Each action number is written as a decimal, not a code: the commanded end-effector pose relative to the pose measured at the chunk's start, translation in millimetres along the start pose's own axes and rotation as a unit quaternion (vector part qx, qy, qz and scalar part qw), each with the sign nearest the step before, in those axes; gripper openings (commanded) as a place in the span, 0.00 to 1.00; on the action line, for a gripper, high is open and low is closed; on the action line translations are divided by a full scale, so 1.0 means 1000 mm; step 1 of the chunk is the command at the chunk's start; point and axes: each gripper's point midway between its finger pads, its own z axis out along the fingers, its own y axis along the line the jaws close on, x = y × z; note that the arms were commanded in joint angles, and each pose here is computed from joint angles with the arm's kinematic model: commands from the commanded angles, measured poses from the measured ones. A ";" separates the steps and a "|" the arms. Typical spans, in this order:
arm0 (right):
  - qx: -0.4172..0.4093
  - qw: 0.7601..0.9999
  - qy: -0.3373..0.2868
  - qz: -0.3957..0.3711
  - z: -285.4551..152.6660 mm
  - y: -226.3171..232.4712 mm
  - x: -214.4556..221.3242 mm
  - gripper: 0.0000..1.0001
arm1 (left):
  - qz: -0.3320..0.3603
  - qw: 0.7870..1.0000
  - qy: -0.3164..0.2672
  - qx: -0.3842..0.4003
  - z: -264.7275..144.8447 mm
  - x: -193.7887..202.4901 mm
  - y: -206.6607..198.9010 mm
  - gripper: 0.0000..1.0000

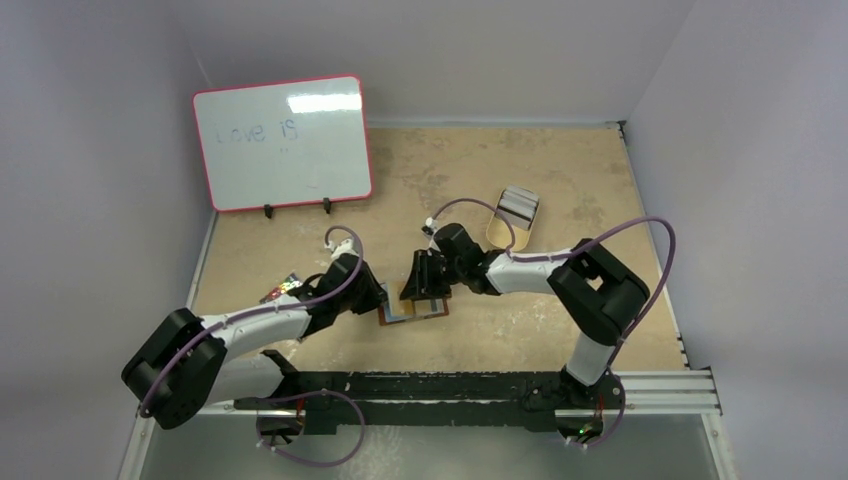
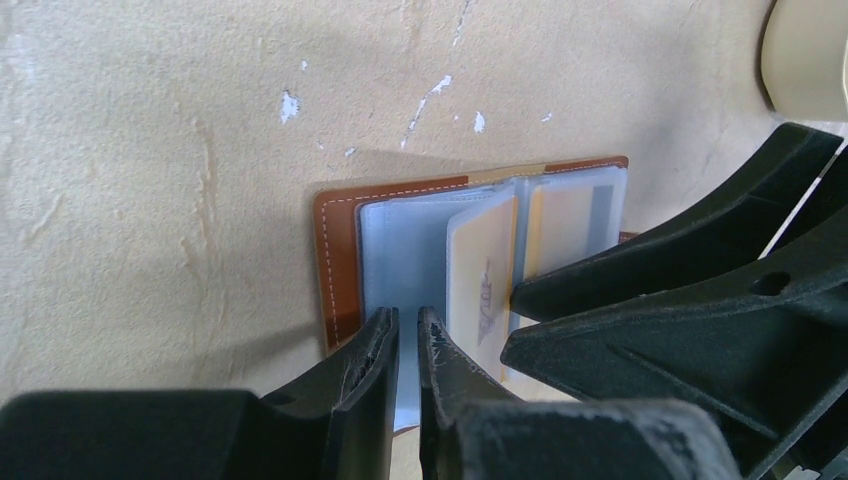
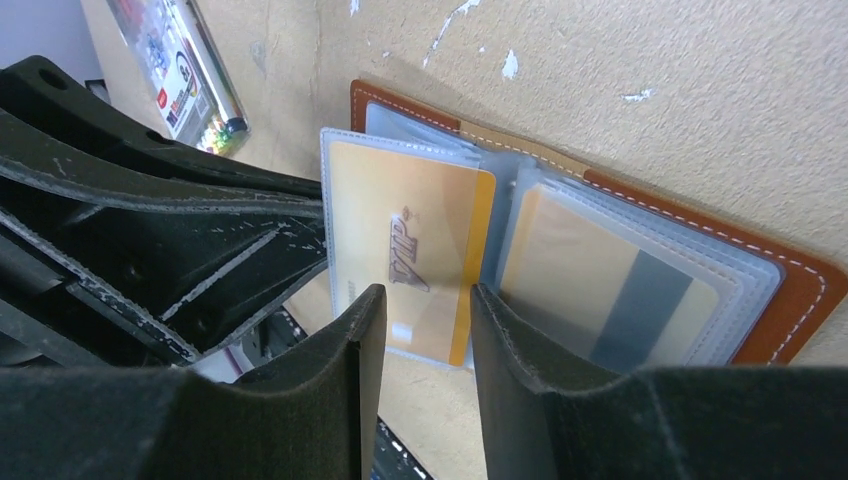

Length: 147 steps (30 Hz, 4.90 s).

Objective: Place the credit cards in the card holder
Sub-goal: Insert the credit card into the card holder, then pick up the credit card from the storage box.

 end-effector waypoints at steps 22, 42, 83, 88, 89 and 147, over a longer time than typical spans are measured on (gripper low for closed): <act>0.156 0.954 -0.151 -0.207 -0.083 0.009 -0.113 0.39 | 0.035 0.991 -0.121 -0.043 -0.060 -0.070 -0.014 0.44; 0.504 0.788 -0.137 -0.326 -0.217 -0.152 -0.224 0.44 | 0.167 0.980 -0.110 0.015 -0.131 -0.093 -0.060 0.65; 0.586 0.713 -0.094 -0.372 -0.216 -0.192 -0.243 0.42 | 0.164 0.977 -0.136 0.023 -0.139 -0.097 -0.058 0.65; 0.578 0.717 -0.105 -0.375 -0.217 -0.189 -0.245 0.40 | 0.164 0.977 -0.136 0.023 -0.139 -0.097 -0.057 0.65; 0.579 0.717 -0.102 -0.376 -0.216 -0.190 -0.244 0.39 | 0.163 0.977 -0.137 0.023 -0.140 -0.097 -0.058 0.65; 0.551 0.770 -0.072 -0.313 -0.206 -0.198 -0.236 0.13 | 0.161 0.976 -0.146 0.031 -0.145 -0.099 -0.058 0.66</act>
